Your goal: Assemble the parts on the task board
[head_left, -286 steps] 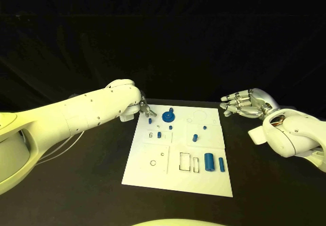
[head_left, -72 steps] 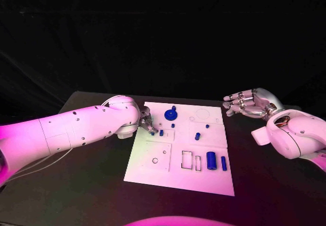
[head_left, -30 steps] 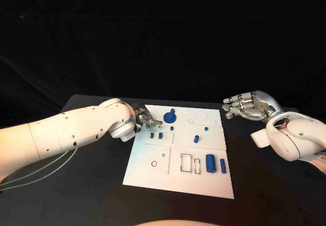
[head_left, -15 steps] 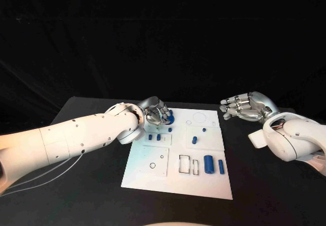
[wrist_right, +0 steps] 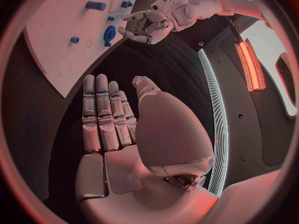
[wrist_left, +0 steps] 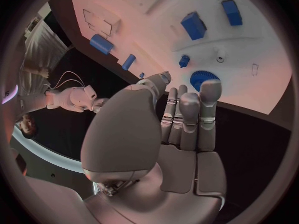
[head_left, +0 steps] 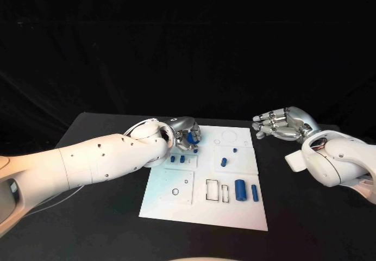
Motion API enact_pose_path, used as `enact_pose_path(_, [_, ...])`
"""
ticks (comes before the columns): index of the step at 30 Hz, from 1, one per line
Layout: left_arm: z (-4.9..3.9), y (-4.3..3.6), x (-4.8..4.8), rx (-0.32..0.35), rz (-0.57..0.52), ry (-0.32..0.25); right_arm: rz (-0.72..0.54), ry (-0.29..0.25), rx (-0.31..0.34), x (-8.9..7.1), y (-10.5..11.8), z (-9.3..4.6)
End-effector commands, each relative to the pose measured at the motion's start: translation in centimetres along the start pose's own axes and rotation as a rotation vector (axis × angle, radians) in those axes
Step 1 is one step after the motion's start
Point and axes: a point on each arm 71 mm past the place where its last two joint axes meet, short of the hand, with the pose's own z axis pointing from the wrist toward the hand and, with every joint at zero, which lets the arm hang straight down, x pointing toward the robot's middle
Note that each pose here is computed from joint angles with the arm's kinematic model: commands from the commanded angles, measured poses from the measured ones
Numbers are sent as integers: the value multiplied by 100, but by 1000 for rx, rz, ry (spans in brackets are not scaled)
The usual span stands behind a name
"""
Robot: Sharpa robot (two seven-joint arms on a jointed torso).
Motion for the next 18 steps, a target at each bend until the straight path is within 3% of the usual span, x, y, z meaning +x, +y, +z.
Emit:
enact_pose_path(1, [23, -10, 65, -16, 121, 81, -3, 15, -7, 21, 8, 1])
enact_pose_path(8, [75, -28, 99, -31, 152, 112, -2, 17, -9, 33, 13, 6])
enact_pose_path(18, [126, -76, 115, -25, 157, 111, -2, 19, -11, 43, 18, 10])
